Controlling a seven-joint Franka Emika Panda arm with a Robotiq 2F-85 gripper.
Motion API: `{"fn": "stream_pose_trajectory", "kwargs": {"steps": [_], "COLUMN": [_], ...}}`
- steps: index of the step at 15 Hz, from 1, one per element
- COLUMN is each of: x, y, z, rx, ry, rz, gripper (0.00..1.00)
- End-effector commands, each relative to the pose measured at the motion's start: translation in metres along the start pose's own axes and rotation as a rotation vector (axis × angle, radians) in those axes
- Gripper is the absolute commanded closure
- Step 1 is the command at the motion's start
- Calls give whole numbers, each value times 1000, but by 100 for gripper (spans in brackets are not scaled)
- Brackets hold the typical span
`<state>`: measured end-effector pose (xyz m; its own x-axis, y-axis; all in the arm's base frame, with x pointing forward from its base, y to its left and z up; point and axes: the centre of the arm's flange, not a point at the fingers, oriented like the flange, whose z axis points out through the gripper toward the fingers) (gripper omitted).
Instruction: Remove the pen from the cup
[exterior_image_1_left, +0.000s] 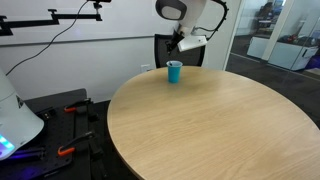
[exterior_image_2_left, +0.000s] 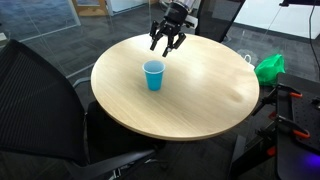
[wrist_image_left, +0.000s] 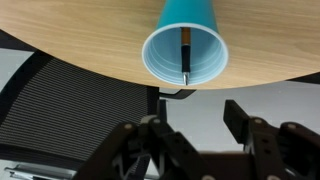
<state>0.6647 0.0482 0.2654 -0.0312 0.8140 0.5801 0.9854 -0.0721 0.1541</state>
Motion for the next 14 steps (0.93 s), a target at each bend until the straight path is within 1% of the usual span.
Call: {"fn": "stream_pose_trajectory", "kwargs": {"steps": [1,4,5,6,7,8,9,10,12,13,14], "x": [0,-2,-3,-3,-4,-4,-5,-5,-7,-8,-9], "y": [11,11,12,12,12,12,12,12,12,13,13], "z": [11,21,24,26,27,29,30,31,34,37,39], "rx": [-18,-11,-7,-1,2,6,8,13,20,25,29], "ry": [-44,-53,-55,-57,-58,-58,-58,-56,-57,-60,-62], "rz": [24,30,35,37,41,44,43,44,50,55,56], "gripper": [41,48,54,56,55,59,58,60,54,56,54]}}
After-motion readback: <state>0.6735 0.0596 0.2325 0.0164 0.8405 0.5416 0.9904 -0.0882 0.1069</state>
